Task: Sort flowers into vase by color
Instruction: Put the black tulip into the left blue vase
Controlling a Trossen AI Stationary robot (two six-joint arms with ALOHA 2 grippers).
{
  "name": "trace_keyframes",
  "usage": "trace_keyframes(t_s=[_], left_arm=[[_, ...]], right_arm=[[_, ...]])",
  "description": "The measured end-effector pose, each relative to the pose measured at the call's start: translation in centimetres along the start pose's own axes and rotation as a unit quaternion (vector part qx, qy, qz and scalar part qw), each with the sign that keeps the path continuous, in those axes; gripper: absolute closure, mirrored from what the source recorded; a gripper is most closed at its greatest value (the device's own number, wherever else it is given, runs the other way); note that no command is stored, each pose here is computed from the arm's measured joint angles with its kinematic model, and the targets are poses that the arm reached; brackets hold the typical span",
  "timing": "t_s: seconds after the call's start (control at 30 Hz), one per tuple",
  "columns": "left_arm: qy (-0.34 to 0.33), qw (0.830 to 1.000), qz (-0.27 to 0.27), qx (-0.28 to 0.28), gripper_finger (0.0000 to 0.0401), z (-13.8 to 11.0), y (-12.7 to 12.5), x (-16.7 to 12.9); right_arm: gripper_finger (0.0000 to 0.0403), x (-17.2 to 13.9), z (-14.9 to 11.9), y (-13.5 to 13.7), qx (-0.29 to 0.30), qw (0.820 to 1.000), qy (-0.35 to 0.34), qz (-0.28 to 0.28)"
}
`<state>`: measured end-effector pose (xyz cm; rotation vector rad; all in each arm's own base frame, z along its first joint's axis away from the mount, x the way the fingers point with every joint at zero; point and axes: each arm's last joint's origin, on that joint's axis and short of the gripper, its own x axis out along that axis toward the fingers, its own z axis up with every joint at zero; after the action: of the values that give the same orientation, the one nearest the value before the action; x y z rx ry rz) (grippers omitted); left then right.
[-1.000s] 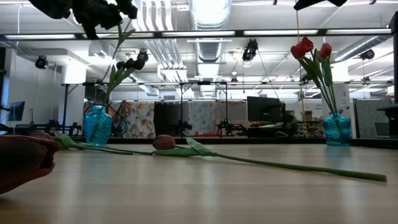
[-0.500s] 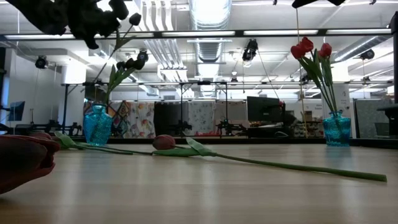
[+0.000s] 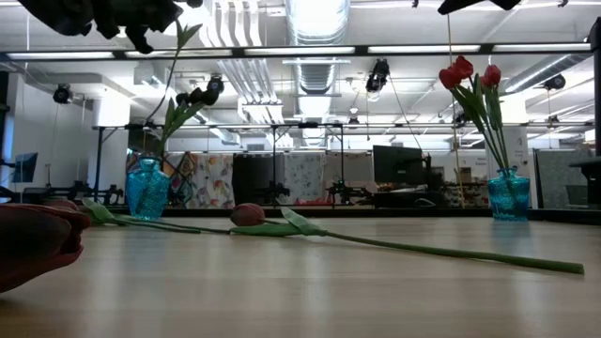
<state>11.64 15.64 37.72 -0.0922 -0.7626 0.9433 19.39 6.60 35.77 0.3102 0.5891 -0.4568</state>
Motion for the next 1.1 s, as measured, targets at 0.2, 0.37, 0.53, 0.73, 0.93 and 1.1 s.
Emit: trace_keyframes(t_s=[0.2,0.37,0.53,0.73,0.93,1.1], left_arm=[[-0.013,1.000,-0.004,-0.001,0.0401,-1.4,0.8,-1.4],[-0.024,1.000,-0.007,0.000,0.0401,-3.1,1.6,-2.1],[-0.025,1.000,-0.005,0.004,0.0401,-4.3,2.1,-1.9],[-0.028,0.999,-0.018,0.001,0.0401,-4.3,1.8,-0.8],[-0.031,0.991,-0.122,-0.050,0.0401,-2.5,-0.2,-0.2],[0.001,0.974,-0.204,-0.101,0.0401,-1.7,-2.5,-0.4]], right_arm=[[0.0188,0.0,0.1,0.1,0.003,1.000,-0.002,0.003],[0.0188,0.0,0.2,0.2,0.008,1.000,-0.008,0.008],[0.0188,0.0,0.2,0.2,0.009,1.000,-0.008,0.009],[0.0188,0.0,0.5,0.5,0.020,0.999,-0.023,0.022],[0.0188,1.8,2.7,1.8,-0.045,0.993,-0.109,0.020],[0.0188,5.5,5.3,2.6,-0.058,0.984,-0.164,0.042]])
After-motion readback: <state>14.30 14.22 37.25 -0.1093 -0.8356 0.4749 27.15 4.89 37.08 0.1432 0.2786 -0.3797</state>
